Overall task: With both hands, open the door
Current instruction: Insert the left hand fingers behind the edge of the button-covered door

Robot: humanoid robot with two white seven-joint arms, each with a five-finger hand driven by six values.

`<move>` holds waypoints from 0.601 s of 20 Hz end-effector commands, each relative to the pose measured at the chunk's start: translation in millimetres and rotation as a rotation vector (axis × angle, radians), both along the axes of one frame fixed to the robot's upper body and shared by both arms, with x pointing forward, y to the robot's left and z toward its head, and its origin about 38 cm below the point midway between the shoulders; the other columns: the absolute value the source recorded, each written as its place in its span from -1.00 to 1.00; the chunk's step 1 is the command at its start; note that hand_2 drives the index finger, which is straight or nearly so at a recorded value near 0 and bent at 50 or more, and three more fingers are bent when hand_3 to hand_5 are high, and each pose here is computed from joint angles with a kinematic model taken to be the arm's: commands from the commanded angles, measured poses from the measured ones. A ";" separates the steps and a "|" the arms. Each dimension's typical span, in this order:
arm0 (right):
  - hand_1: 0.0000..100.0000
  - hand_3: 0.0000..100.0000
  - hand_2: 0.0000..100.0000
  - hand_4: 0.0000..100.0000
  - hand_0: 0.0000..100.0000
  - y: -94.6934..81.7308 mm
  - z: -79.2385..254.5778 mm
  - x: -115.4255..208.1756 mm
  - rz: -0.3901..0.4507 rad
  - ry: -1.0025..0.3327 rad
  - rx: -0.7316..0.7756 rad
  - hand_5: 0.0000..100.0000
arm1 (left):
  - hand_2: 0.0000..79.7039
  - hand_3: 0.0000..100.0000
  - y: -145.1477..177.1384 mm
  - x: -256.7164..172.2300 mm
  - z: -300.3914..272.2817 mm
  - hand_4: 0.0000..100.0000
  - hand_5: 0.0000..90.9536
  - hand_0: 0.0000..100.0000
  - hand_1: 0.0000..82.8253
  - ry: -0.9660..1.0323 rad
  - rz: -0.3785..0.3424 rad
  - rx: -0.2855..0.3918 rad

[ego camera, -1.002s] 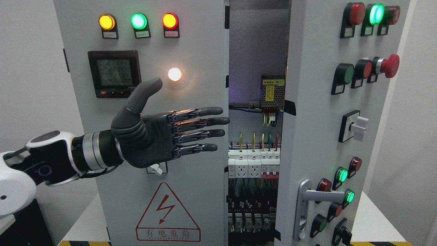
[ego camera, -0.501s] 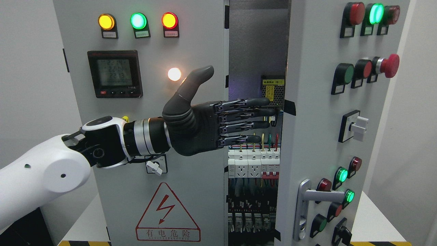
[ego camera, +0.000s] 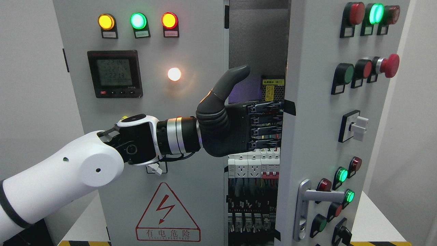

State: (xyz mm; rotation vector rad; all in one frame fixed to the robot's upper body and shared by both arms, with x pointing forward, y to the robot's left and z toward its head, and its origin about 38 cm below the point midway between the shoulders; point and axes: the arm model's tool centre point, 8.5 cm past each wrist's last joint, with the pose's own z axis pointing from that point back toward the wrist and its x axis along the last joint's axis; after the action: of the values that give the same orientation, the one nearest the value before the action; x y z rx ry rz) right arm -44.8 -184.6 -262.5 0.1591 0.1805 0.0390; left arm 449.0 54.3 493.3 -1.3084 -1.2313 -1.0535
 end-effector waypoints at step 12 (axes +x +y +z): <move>-1.00 -1.00 -1.00 -1.00 -0.24 -0.2 0.0 -0.6 0.000 0.001 -0.001 -1.00 | -1.00 -1.00 -63.0 -16.3 -9.7 -1.00 -1.00 -1.00 -1.00 0.015 -0.091 0.028</move>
State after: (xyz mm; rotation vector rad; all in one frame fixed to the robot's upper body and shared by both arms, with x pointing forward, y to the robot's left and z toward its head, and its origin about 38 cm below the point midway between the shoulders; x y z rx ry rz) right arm -44.8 -184.6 -262.5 0.1592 0.1806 0.0391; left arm 442.6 20.1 488.0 -1.3315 -1.1876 -1.0819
